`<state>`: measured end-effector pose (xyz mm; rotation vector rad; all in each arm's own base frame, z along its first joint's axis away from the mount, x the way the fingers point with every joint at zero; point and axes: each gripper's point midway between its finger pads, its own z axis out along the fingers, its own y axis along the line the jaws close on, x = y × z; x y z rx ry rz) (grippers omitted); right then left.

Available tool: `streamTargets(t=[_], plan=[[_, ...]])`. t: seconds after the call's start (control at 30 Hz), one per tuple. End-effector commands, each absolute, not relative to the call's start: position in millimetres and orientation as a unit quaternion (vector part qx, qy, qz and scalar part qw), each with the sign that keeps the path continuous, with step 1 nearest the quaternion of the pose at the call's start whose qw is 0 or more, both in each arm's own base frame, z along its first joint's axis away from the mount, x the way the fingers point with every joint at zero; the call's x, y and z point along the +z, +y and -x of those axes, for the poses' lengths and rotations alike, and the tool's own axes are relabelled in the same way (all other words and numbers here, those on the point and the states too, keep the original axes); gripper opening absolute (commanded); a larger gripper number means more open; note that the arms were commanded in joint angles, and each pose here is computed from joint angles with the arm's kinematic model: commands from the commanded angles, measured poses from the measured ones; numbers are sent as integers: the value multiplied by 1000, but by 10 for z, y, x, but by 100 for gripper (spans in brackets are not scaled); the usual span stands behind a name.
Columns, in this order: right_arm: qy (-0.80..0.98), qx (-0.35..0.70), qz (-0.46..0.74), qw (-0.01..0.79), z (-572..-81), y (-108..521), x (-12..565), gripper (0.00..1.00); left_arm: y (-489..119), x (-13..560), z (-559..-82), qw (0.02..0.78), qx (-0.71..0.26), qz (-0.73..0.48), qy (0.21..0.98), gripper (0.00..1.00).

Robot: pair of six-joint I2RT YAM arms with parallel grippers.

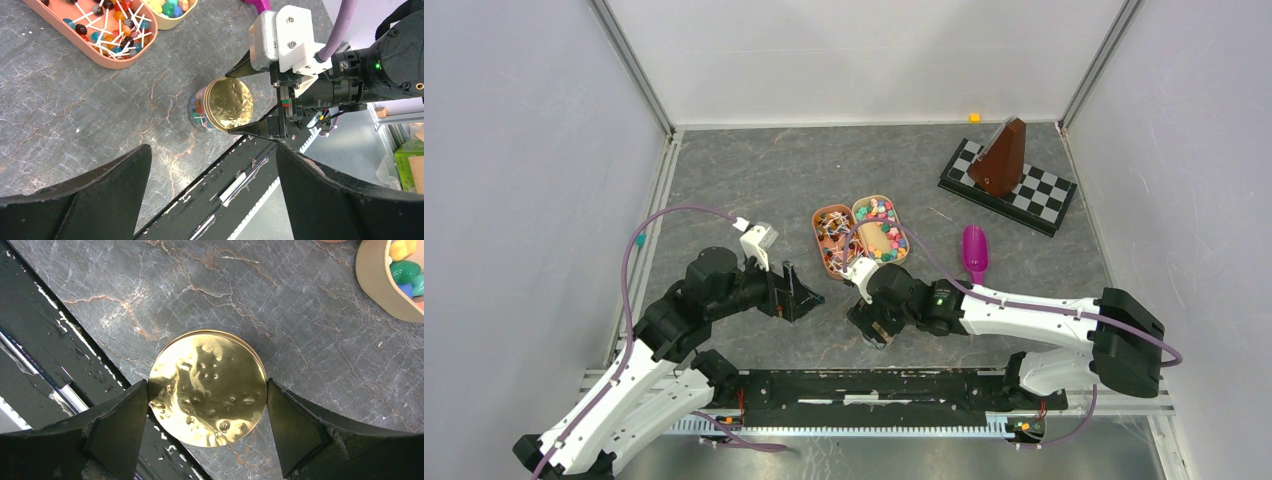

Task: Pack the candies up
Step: Close the bottle lid on the packing bottle.

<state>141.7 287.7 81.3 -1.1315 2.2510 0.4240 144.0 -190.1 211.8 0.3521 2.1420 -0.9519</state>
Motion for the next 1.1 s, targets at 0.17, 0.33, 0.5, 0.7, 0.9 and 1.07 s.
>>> streamTargets(t=[0.17,0.33,0.5,0.7,0.9,1.07], plan=[[841,162,419,303,-1435,2935,921,75,-1886,2189,-1479,395,-366,-150,829,100],[843,158,417,300,-1412,2899,868,75,-1884,2188,-1480,394,-366,-150,829,100],[844,162,414,301,-1393,2902,836,78,-1883,2188,-1481,395,-366,-149,830,100],[844,160,411,306,-1401,2886,833,85,-1882,2183,-1486,394,-365,-149,830,100],[839,173,404,320,-1413,2930,942,98,-1884,2178,-1490,393,-364,-148,831,100],[833,190,401,329,-1404,2984,1051,98,-1884,2173,-1490,392,-364,-148,832,100]])
